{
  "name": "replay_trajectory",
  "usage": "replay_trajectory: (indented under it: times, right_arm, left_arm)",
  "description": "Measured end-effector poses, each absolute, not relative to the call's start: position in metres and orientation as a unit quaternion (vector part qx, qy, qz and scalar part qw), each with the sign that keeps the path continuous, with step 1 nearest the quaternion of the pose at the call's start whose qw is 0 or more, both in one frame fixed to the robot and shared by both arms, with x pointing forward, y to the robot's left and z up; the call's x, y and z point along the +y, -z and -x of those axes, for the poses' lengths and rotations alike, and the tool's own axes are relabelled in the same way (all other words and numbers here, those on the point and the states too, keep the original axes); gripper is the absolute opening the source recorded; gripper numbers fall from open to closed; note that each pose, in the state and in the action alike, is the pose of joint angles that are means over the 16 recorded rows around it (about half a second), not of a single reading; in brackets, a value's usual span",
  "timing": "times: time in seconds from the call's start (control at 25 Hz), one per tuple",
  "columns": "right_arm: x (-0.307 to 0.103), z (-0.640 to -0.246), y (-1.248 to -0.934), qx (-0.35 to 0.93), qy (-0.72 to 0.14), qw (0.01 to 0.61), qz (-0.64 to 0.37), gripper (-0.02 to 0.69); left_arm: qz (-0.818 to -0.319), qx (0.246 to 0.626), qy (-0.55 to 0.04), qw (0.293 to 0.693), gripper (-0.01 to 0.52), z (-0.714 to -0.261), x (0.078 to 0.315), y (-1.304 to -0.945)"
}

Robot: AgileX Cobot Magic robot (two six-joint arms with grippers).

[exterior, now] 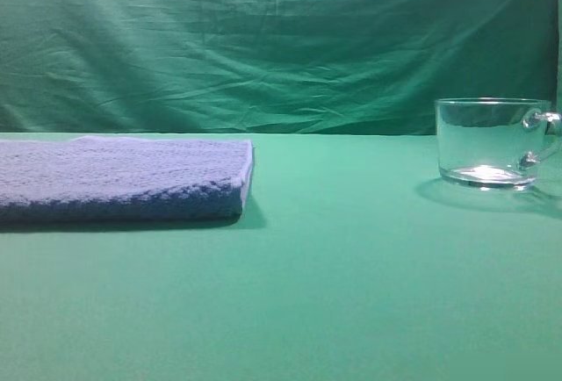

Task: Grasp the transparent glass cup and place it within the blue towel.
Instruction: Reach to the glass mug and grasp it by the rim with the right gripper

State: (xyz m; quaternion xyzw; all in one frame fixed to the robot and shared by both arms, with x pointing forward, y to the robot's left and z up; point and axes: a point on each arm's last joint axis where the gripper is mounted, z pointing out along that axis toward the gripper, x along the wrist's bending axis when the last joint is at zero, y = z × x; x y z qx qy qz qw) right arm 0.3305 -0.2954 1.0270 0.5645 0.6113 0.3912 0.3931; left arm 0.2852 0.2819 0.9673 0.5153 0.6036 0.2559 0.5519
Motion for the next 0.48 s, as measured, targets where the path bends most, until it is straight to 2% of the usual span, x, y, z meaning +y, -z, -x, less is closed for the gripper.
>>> replay_trajectory:
  times: [0.48]
  right_arm:
    - [-0.28, -0.385, -1.038, 0.738, -0.259, 0.235, -0.577, 0.046]
  left_arm:
    - [-0.515, 0.604, -0.256, 0.552, 0.0, -0.285, 0.282, -0.967]
